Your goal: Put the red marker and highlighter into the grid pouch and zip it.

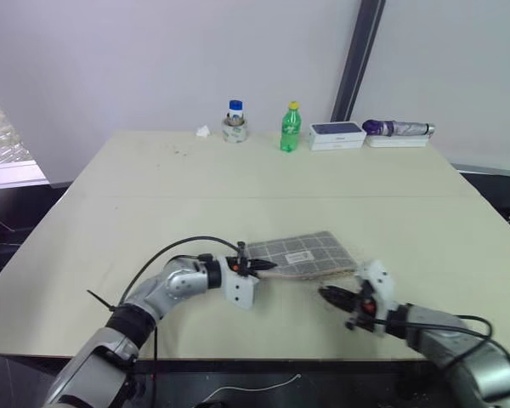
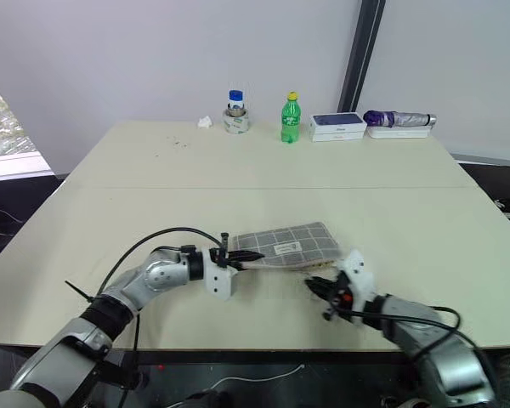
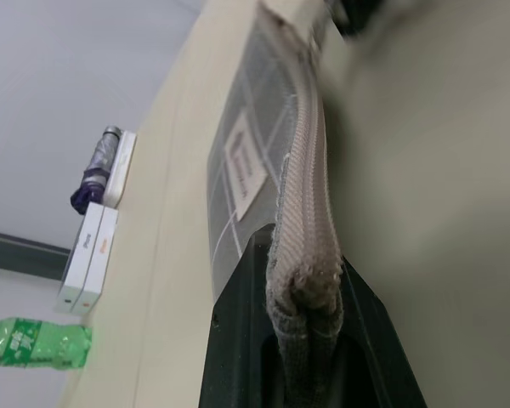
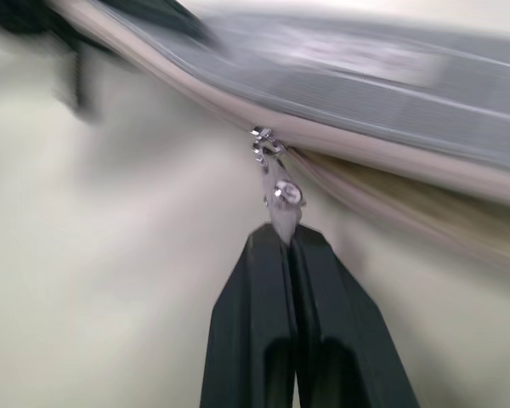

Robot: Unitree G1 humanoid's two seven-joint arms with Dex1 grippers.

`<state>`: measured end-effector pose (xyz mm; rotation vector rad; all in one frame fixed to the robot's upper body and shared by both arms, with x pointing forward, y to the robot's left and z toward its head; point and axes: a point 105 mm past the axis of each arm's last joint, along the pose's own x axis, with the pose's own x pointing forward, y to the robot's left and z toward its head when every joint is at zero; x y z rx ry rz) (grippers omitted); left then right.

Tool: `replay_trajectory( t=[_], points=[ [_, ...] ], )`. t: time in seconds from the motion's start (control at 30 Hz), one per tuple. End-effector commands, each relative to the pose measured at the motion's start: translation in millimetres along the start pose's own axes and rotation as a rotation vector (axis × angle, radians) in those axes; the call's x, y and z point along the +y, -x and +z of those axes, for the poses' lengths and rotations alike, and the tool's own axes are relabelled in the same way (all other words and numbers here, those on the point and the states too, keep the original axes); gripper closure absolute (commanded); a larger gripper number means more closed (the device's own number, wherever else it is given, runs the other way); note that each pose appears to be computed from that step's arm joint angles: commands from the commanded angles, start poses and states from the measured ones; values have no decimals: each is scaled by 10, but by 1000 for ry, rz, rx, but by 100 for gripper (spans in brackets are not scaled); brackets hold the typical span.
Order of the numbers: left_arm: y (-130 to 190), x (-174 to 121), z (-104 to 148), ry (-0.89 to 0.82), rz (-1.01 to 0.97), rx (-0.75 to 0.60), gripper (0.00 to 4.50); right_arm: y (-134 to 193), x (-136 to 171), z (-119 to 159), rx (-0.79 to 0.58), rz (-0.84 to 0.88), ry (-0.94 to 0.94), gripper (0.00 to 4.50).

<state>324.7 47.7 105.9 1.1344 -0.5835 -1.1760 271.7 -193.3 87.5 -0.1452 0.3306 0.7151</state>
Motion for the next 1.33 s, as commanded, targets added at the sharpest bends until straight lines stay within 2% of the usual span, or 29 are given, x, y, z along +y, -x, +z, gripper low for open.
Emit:
replay_trajectory(
  t=[0.03,0.13,0.23,0.27,0.37,0.5,0.57,0.6,0.73,0.9,1.07,1.2,1.33],
  points=[
    [184,154,-98,10,52,31,450,204,-257,42,0,-75,59,446],
    [262,132,-173,25,29,55,450,328,-404,35,12,-117,84,446],
    [300,118,-222,124,29,61,450,342,-413,33,12,-116,118,446],
    [306,117,-227,159,32,58,417,336,-414,35,9,-119,128,449],
    [323,95,-224,196,27,51,302,320,-440,42,-7,-140,130,361],
    [420,216,-218,346,134,23,91,354,-358,55,-11,-91,145,145],
    [520,211,-243,384,138,32,0,415,-351,52,4,-77,166,38],
    [593,209,-266,419,153,39,0,459,-364,70,1,-77,177,5],
    [861,193,-327,535,203,72,0,647,-434,131,-12,-89,222,5],
    [1262,179,-436,662,330,164,0,908,-612,117,-5,-191,277,5],
    [1623,169,-447,811,455,220,0,1117,-729,213,-61,-254,276,5],
    [1888,-106,-544,821,397,379,0,1168,-798,139,-48,-290,265,5],
    [2063,-132,-607,833,440,408,0,1159,-797,81,-42,-289,257,5]
  ],
)
